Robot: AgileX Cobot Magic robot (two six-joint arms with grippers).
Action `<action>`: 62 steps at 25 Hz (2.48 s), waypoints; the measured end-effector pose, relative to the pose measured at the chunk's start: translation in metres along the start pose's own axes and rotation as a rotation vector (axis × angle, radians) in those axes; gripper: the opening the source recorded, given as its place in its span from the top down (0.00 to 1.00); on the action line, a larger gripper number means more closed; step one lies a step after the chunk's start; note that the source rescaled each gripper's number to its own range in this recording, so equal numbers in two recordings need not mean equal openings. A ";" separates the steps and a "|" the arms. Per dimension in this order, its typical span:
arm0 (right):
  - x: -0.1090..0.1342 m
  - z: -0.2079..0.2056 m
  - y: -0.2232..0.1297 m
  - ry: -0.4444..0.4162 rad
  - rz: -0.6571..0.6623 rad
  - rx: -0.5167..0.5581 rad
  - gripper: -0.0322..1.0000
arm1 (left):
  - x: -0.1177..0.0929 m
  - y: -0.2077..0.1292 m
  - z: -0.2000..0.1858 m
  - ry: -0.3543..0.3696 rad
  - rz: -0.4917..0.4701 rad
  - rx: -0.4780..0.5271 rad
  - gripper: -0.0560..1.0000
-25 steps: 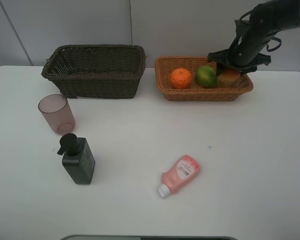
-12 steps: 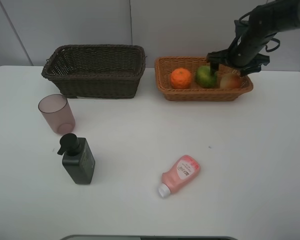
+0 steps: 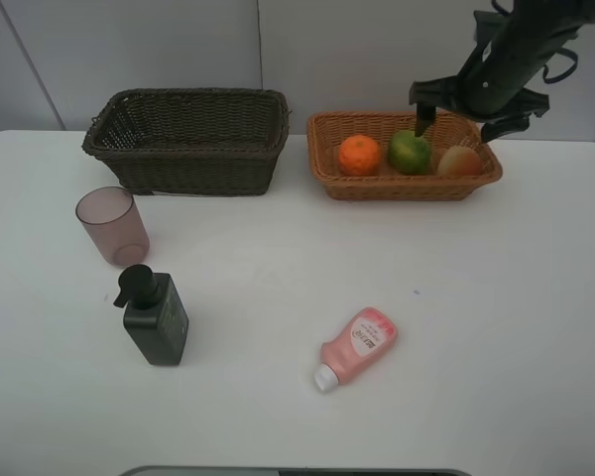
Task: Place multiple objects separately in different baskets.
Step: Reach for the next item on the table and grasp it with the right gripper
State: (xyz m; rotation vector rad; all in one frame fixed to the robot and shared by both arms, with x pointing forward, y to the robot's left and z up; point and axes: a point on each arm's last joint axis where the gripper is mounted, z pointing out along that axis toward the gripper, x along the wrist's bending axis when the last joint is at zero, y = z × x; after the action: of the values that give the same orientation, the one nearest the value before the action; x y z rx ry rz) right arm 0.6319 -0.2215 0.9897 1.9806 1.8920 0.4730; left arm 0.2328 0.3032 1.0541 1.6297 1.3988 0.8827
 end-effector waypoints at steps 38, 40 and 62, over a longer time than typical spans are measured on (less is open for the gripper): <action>0.122 -0.046 -0.218 -0.011 0.370 0.354 0.04 | 0.000 0.000 0.000 0.000 0.000 0.000 0.04; 0.124 -0.041 -0.220 -0.014 0.383 0.360 0.04 | 0.000 0.000 0.000 0.000 0.000 0.000 0.04; 0.125 -0.030 -0.213 -0.018 0.653 0.320 0.05 | 0.000 0.000 0.000 0.000 0.000 0.000 0.04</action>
State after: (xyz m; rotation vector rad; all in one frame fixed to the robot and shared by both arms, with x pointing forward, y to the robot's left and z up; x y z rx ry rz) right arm 0.4365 -0.0874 0.9140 2.8031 1.3303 0.3211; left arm 0.2328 0.3032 1.0541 1.6297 1.3988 0.8827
